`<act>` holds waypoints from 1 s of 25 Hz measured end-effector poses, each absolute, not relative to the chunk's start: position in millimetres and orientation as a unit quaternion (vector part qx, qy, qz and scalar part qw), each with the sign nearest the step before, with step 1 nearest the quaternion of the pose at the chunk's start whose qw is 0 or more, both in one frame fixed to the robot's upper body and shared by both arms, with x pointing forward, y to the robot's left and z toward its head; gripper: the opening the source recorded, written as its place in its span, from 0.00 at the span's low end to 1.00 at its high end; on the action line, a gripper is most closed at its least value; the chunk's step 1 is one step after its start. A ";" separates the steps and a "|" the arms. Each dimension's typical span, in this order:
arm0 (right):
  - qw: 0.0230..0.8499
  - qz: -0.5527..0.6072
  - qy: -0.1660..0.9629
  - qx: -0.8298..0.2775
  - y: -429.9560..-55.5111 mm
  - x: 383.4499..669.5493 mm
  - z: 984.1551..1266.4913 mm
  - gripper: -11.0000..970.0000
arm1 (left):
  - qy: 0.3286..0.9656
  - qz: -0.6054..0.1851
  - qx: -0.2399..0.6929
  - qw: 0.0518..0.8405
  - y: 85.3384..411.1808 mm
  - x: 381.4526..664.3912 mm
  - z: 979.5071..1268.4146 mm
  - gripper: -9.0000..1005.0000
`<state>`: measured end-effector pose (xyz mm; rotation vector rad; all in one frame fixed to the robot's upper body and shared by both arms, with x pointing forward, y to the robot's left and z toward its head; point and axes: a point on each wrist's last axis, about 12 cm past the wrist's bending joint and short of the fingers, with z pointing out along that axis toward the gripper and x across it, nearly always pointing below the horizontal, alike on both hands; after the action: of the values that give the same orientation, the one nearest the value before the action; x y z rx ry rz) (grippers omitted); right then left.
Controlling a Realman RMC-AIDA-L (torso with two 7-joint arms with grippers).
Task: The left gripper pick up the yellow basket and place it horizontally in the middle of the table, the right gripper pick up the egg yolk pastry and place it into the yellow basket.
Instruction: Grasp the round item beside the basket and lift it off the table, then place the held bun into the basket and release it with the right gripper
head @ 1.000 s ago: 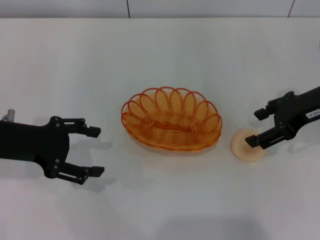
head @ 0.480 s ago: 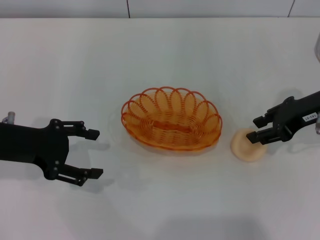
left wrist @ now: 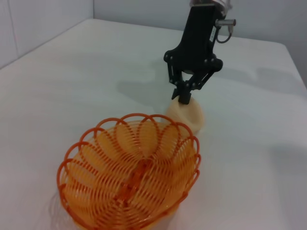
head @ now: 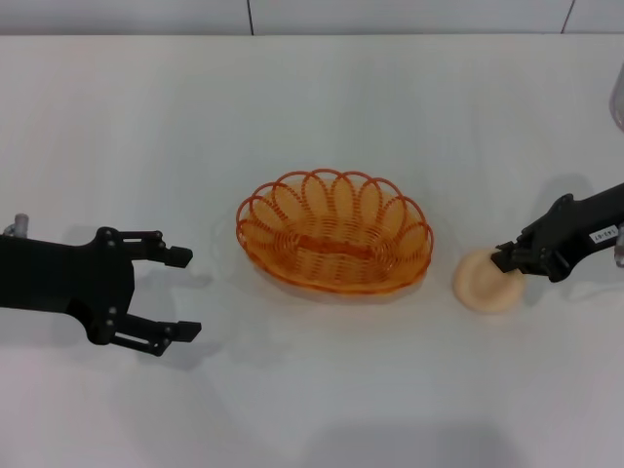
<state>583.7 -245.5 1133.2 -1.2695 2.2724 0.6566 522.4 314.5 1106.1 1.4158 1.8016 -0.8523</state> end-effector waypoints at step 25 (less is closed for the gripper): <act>0.285 0.238 0.799 -0.473 -262.1 592.4 1193.9 0.02 | 0.693 -0.328 0.542 0.343 315.1 518.6 1102.5 0.89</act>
<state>592.4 -262.1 1193.9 -1.2655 2.1369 0.6360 518.6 315.1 1102.5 1.4095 1.8026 -0.8531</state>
